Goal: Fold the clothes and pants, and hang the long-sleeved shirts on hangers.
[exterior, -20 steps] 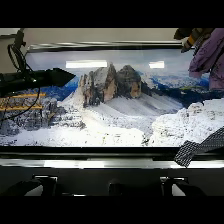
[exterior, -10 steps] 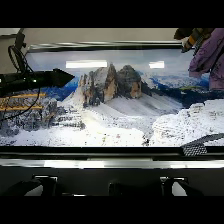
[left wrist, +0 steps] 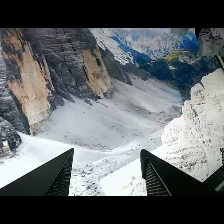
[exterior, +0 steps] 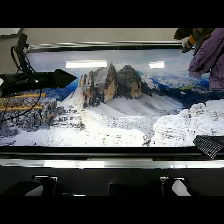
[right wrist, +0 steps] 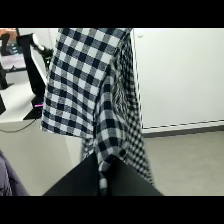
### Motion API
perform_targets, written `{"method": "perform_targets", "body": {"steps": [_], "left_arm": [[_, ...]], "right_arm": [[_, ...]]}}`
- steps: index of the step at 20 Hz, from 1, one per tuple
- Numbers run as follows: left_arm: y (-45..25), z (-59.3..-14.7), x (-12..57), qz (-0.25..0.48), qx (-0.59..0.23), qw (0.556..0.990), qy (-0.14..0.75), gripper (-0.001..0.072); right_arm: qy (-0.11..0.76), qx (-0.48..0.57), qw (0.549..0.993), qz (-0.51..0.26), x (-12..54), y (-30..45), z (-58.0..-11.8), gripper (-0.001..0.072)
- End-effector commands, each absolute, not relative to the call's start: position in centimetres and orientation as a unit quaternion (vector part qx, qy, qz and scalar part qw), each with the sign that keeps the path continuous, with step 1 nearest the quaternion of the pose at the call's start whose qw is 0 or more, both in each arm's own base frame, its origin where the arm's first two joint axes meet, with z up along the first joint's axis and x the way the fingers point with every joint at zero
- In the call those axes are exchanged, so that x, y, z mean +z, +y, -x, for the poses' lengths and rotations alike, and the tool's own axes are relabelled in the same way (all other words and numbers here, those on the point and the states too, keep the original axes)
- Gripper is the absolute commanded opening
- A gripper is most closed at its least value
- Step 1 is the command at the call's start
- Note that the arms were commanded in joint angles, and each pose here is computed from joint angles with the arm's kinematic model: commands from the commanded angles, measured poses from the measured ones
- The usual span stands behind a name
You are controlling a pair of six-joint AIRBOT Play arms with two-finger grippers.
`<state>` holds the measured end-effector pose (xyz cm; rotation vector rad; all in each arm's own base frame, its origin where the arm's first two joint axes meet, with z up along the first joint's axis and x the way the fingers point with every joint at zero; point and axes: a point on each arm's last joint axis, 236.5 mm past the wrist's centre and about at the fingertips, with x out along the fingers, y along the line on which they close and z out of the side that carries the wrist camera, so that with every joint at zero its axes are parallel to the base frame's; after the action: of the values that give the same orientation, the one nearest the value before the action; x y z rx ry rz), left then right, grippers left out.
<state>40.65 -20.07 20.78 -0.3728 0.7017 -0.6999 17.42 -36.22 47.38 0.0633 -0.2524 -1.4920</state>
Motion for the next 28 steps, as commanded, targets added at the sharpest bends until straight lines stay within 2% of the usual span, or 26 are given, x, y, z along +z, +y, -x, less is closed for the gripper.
{"method": "perform_targets", "body": {"steps": [1, 11, 17, 24, 25, 26, 27, 28], "left_arm": [[-20.7, -40.3, 20.6, 0.172, -0.339, 0.861, 0.339, 0.0458], [-22.6, -39.0, 19.0, 0.129, -0.341, 0.858, 0.362, 0.0458], [-22.7, -38.9, 19.0, 0.129, -0.342, 0.858, 0.362, 0.0458], [-23.0, -38.8, 19.0, 0.128, -0.345, 0.856, 0.363, 0.0458], [-23.0, -38.7, 19.0, 0.127, -0.346, 0.856, 0.362, 0.0459], [-23.0, -38.7, 19.0, 0.128, -0.346, 0.856, 0.363, 0.0459], [-23.0, -38.7, 19.0, 0.128, -0.346, 0.856, 0.363, 0.0459], [-23.0, -38.7, 19.0, 0.128, -0.346, 0.856, 0.363, 0.0459]], "right_arm": [[-0.142, -0.681, 0.717, -0.045, 47.5, -38.0, -16.1, 0.0021], [-0.171, -0.685, 0.707, -0.047, 48.0, -42.0, -15.1, 0.0022], [-0.162, -0.701, 0.689, -0.086, 45.2, -45.2, -13.1, 0.0022], [-0.152, -0.686, 0.701, -0.126, 43.6, -45.9, -13.6, 0.0042], [-0.154, -0.685, 0.700, -0.127, 43.8, -45.7, -13.5, 0.0171], [-0.158, -0.686, 0.699, -0.128, 44.2, -45.3, -13.1, 0.0418], [-0.164, -0.685, 0.698, -0.129, 44.7, -44.8, -12.8, 0.0631], [-0.172, -0.683, 0.698, -0.131, 45.3, -44.1, -12.5, 0.0678]]}}
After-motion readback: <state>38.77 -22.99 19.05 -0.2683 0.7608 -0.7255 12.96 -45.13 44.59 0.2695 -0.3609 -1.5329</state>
